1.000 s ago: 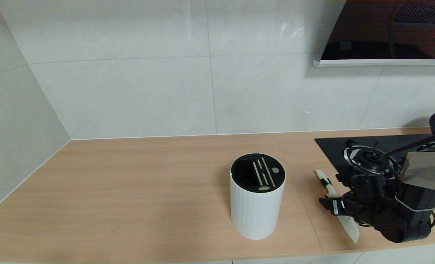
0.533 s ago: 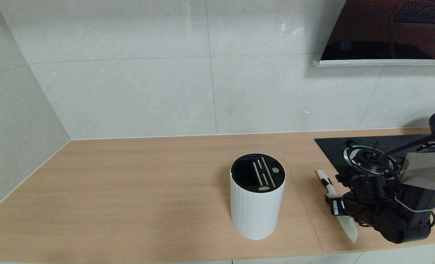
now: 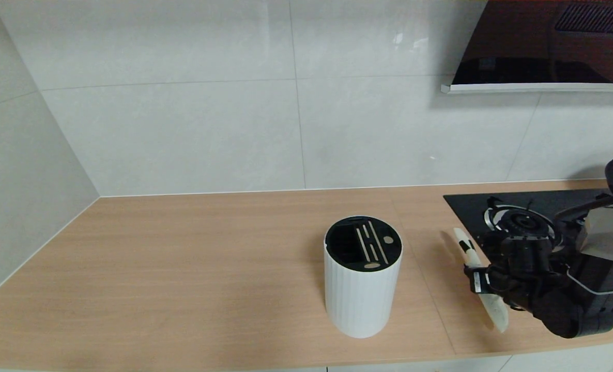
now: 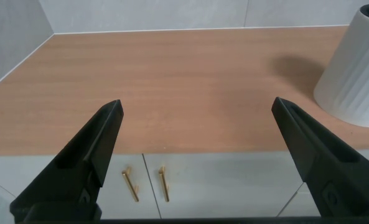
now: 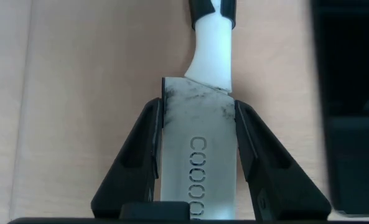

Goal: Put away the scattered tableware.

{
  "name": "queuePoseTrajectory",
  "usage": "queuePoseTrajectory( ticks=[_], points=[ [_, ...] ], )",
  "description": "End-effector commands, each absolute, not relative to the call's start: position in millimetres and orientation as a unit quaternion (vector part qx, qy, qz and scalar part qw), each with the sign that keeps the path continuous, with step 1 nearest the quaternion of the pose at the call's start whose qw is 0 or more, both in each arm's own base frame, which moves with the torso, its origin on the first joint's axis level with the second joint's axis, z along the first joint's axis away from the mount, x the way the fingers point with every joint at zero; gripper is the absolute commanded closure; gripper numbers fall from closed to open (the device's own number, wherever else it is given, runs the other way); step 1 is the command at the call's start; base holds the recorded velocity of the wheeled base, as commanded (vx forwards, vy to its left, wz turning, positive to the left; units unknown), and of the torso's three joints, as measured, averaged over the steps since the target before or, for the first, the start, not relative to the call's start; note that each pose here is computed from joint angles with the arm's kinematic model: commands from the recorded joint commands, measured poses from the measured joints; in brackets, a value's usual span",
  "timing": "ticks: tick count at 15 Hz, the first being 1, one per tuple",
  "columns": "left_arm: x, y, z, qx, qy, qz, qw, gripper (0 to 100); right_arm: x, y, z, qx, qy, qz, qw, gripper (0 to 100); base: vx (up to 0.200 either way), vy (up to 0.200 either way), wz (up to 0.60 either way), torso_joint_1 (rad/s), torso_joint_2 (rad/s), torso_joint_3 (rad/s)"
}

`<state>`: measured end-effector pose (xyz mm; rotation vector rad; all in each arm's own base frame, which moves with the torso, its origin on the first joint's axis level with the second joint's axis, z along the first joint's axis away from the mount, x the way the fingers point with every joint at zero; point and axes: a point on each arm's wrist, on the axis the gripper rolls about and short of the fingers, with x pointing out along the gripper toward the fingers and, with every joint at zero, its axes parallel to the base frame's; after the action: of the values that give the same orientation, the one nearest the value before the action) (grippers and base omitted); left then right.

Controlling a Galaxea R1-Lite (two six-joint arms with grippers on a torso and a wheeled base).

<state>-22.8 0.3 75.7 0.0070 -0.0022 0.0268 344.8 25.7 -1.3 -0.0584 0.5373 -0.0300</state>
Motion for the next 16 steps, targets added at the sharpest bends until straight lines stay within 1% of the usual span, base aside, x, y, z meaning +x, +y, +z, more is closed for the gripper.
queuePoseTrajectory(
  ticks=[1,2,3,4,5,6,7,8,9,10,11,12,13,14,15,16],
  points=[
    [-23,0,76,0.004,-0.001,0.015,1.000,0,335,27,47,-0.023,0.202,-0.013,0.979,100,0.000,0.000,0.00,0.000,0.00,0.000],
    [-24,0,79,0.007,-0.008,0.012,1.000,0,330,28,66,-0.023,0.176,-0.010,0.984,100,0.000,0.000,0.00,0.000,0.00,0.000],
    [-30,0,97,0.007,-0.037,0.006,0.999,0,324,31,83,-0.022,0.151,-0.004,0.988,100,0.000,0.000,0.00,0.000,0.00,0.000],
    [-34,-1,132,0.008,-0.032,-0.020,0.999,0,315,36,114,-0.019,0.108,0.007,0.994,100,0.000,0.000,0.00,0.000,0.00,0.000],
    [-31,-3,164,0.008,-0.012,-0.053,0.999,0,313,42,139,-0.018,0.075,0.017,0.997,100,0.000,0.000,0.00,0.000,0.00,0.000],
    [-25,-4,182,0.007,-0.001,-0.076,0.997,0,311,48,156,-0.018,0.059,0.027,0.998,100,0.000,0.000,0.00,0.000,0.00,0.000],
    [6,-6,229,0.003,0.030,-0.123,0.992,0,298,62,191,-0.015,0.050,0.050,0.997,100,0.000,0.000,0.00,0.000,0.00,0.000],
    [23,-6,247,0.001,0.041,-0.136,0.990,0,291,67,205,-0.010,0.049,0.061,0.997,100,0.000,0.000,0.00,0.000,0.00,0.000],
    [58,-7,272,-0.009,0.066,-0.159,0.985,0,276,82,227,0.002,0.041,0.091,0.995,100,0.000,0.000,0.00,0.000,0.00,0.000],
    [84,-12,284,-0.022,0.082,-0.184,0.979,0,263,90,239,0.006,0.034,0.112,0.993,100,0.000,0.000,0.00,0.000,0.00,0.000],
    [106,-24,291,-0.063,0.097,-0.229,0.967,0,249,99,248,0.005,0.034,0.136,0.990,100,0.000,0.000,0.00,0.000,0.00,0.000],
    [122,-41,293,-0.123,0.108,-0.274,0.948,0,235,106,256,0.005,0.032,0.158,0.987,100,0.000,0.000,0.00,0.000,0.00,0.000],
    [134,-55,292,-0.170,0.117,-0.304,0.930,0,224,113,260,0.006,0.029,0.179,0.983,100,0.000,0.000,0.00,0.000,0.00,0.000],
    [149,-69,286,-0.215,0.132,-0.320,0.913,0,214,121,262,0.005,0.030,0.202,0.979,100,0.000,0.000,0.00,0.000,0.00,0.000],
    [167,-80,274,-0.240,0.139,-0.328,0.903,0,207,128,259,0.002,0.038,0.214,0.976,100,0.000,0.000,0.00,0.000,0.00,0.000],
    [185,-92,260,-0.249,0.140,-0.337,0.897,0,203,136,260,0.000,0.040,0.221,0.975,100,0.000,0.000,0.00,0.000,0.00,0.000]
  ],
)
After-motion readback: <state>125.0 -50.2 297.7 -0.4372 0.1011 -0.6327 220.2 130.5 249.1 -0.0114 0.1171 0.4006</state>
